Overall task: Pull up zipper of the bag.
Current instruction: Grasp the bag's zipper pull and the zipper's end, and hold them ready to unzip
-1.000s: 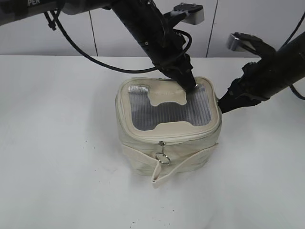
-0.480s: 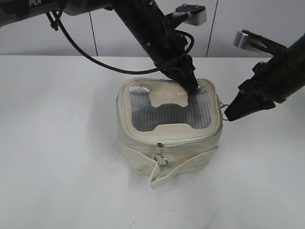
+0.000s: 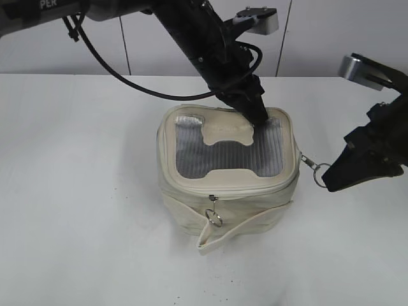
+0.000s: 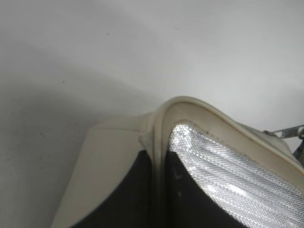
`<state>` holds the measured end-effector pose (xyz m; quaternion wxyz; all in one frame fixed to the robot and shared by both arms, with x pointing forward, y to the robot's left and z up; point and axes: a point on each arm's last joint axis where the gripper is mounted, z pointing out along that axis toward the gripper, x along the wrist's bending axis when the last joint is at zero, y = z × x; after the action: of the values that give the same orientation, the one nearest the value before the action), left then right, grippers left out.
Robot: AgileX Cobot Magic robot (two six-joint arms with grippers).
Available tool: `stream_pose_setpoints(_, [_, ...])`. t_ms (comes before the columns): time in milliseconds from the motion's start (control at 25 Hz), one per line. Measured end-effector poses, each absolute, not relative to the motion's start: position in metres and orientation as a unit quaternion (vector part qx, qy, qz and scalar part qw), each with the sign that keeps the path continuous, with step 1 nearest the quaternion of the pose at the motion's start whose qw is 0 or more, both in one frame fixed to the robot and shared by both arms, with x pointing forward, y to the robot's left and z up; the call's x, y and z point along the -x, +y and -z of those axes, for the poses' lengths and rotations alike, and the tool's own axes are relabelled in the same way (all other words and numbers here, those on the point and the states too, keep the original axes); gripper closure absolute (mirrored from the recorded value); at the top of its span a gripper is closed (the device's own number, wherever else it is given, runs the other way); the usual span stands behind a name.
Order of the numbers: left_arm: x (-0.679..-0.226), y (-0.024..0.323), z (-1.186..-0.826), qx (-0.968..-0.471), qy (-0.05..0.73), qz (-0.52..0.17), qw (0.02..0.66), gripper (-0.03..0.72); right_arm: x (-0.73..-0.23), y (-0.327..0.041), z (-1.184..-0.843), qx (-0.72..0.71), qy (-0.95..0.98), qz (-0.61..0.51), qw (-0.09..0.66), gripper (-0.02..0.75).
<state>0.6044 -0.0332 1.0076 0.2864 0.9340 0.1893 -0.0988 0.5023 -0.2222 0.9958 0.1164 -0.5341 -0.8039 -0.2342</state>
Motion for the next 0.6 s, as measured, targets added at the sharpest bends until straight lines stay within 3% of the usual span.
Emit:
stream_pose_setpoints(240, [-0.602, -0.034, -1.008, -0.933, 0.191, 0.107, 0.285, 0.652, -0.465, -0.199, -1.000, 0.509, -0.821, 0.225, 0.126, 0.733])
stream_pose_setpoints(600, [-0.603, -0.034, -1.007, -0.932, 0.202, 0.105, 0.281, 0.652, -0.436, -0.120, -1.000, 0.428, -0.857, 0.259, 0.121, 0.733])
